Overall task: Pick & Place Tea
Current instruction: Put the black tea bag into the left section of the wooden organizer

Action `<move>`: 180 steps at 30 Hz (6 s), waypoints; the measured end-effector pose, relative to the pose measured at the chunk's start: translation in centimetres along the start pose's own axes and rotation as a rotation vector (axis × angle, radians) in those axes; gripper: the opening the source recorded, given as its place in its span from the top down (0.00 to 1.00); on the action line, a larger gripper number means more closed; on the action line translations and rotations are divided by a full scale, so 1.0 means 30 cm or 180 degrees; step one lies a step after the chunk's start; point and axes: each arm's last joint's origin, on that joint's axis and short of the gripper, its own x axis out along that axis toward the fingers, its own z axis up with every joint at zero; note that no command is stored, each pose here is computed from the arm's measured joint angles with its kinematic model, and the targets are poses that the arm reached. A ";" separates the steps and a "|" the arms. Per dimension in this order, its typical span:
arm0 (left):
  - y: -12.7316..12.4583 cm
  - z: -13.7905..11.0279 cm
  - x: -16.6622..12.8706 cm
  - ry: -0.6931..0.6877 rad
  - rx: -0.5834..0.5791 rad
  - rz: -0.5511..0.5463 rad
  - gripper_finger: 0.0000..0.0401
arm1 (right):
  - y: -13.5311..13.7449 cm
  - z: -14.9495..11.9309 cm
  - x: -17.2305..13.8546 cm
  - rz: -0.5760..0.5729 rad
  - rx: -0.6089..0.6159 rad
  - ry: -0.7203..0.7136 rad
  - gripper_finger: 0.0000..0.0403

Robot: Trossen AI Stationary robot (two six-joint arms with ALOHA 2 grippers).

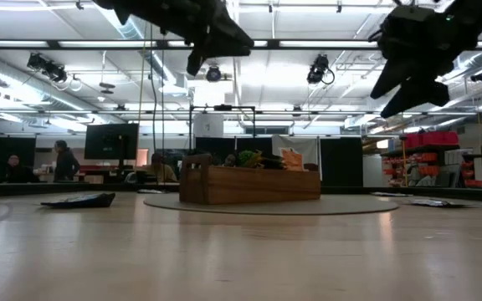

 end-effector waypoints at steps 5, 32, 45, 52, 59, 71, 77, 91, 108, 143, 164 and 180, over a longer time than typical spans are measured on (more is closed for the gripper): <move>-0.010 0.038 -0.056 -0.0157 0.0069 0.0025 0.78 | -0.019 -0.053 -0.036 0.0084 0.0714 -0.0443 0.38; -0.002 0.065 -0.095 -0.0250 0.0142 0.0078 0.78 | -0.077 -0.322 -0.064 -0.0306 0.2824 0.0358 0.38; -0.002 0.070 -0.095 -0.0293 0.0099 0.0066 0.78 | -0.162 -0.422 0.059 -0.0630 0.2776 0.0379 0.38; -0.001 0.073 -0.095 -0.0325 0.0013 0.0055 0.78 | -0.192 -0.409 0.077 -0.0794 0.2893 0.0151 0.38; 0.018 0.081 -0.095 -0.0352 -0.0041 0.0114 0.78 | -0.204 -0.390 0.089 -0.0920 0.3112 0.0177 0.39; 0.027 0.085 -0.094 -0.0356 -0.0071 0.0132 0.78 | -0.217 -0.366 0.106 -0.0991 0.3323 0.0124 0.57; 0.027 0.084 -0.094 -0.0354 -0.0069 0.0132 0.78 | -0.227 -0.359 0.110 -0.1031 0.3262 -0.0032 0.71; 0.030 0.077 -0.093 -0.0279 -0.0058 0.0163 0.78 | -0.227 -0.314 0.127 -0.0860 0.3089 -0.0462 0.87; 0.030 0.076 -0.093 -0.0278 -0.0069 0.0163 0.78 | -0.251 -0.312 0.196 -0.0280 0.3165 -0.0656 0.80; 0.027 0.074 -0.093 -0.0247 -0.0001 0.0119 0.78 | -0.273 -0.306 0.207 -0.0327 0.3595 -0.0572 0.31; 0.029 0.071 -0.093 -0.0204 0.0031 0.0107 0.78 | -0.287 -0.265 0.266 -0.0230 0.3437 -0.0376 0.58; 0.041 0.071 -0.093 -0.0172 0.0004 0.0157 0.78 | -0.259 -0.257 0.267 0.0188 0.2971 0.0020 0.99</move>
